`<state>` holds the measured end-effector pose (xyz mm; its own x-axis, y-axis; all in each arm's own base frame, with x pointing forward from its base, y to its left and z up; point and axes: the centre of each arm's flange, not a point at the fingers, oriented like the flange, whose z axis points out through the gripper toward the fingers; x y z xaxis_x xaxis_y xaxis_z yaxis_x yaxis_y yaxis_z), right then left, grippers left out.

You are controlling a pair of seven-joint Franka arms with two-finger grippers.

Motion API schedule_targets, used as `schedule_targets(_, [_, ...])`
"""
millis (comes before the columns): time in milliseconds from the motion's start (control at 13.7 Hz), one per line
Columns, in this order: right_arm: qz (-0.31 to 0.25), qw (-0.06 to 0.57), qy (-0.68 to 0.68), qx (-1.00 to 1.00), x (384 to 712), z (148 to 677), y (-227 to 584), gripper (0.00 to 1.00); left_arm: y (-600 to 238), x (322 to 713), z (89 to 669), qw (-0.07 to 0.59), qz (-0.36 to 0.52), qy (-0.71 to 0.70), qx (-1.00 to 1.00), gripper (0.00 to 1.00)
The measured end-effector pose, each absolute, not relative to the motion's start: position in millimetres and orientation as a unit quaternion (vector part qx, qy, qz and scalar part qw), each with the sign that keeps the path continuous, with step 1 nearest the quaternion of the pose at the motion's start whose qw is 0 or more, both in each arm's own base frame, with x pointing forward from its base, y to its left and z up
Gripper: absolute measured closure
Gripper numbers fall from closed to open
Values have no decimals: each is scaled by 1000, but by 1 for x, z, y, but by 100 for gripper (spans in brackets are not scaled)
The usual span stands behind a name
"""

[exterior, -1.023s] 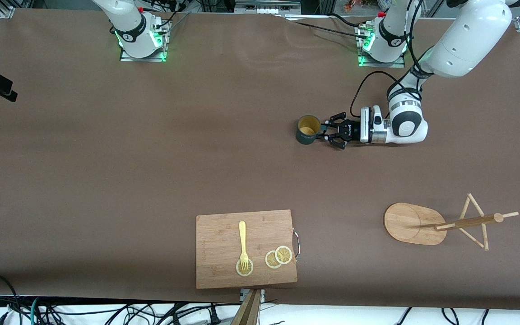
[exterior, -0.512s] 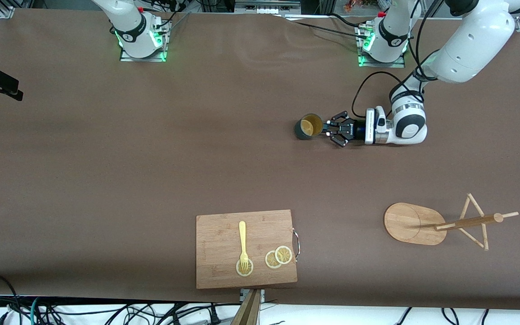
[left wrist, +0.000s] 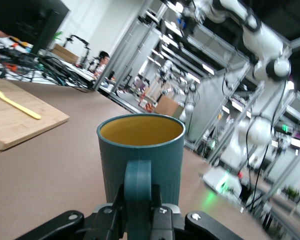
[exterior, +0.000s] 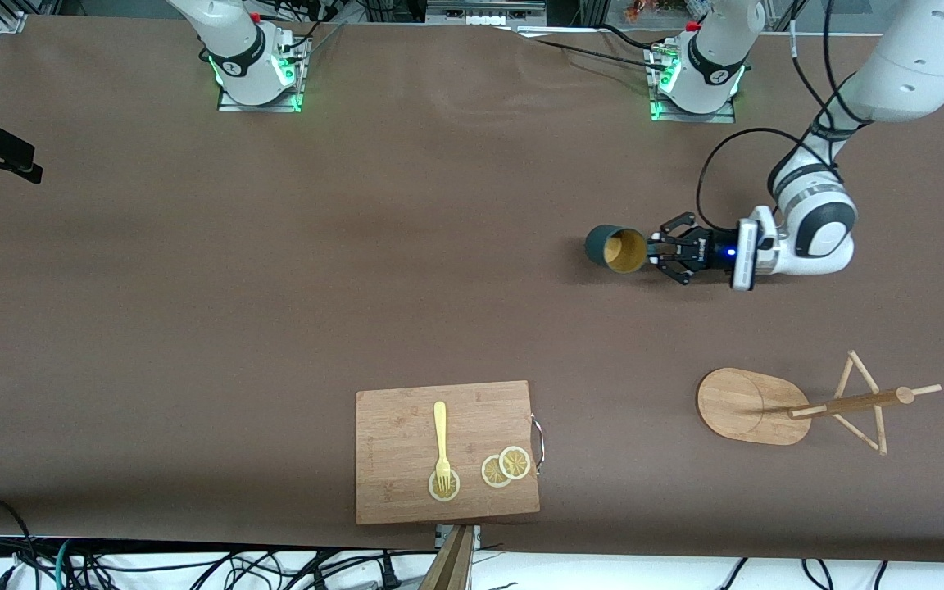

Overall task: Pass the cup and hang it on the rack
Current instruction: 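Lift the teal mug by its handle with the left gripper toward the rack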

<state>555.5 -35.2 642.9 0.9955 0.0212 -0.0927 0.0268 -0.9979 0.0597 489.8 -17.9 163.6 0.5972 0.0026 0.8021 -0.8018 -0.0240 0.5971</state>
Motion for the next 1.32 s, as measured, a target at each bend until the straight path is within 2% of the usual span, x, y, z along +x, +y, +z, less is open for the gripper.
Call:
schedule_targets(292, [-46,31,12,998,555,643,-36,0,39,484,179,709,224,-149,652,79])
schedule_targets(731, [-46,31,11,998,555,643,-37,0,156,490,218,738,103,-2,667,79])
schedule_targets(1023, [-46,31,11,998,555,643,-37,0,216,522,256,726,47,83,681,79])
schedule_targets(1315, [-46,31,12,998,555,643,-37,0,246,566,267,719,-4,143,680,79])
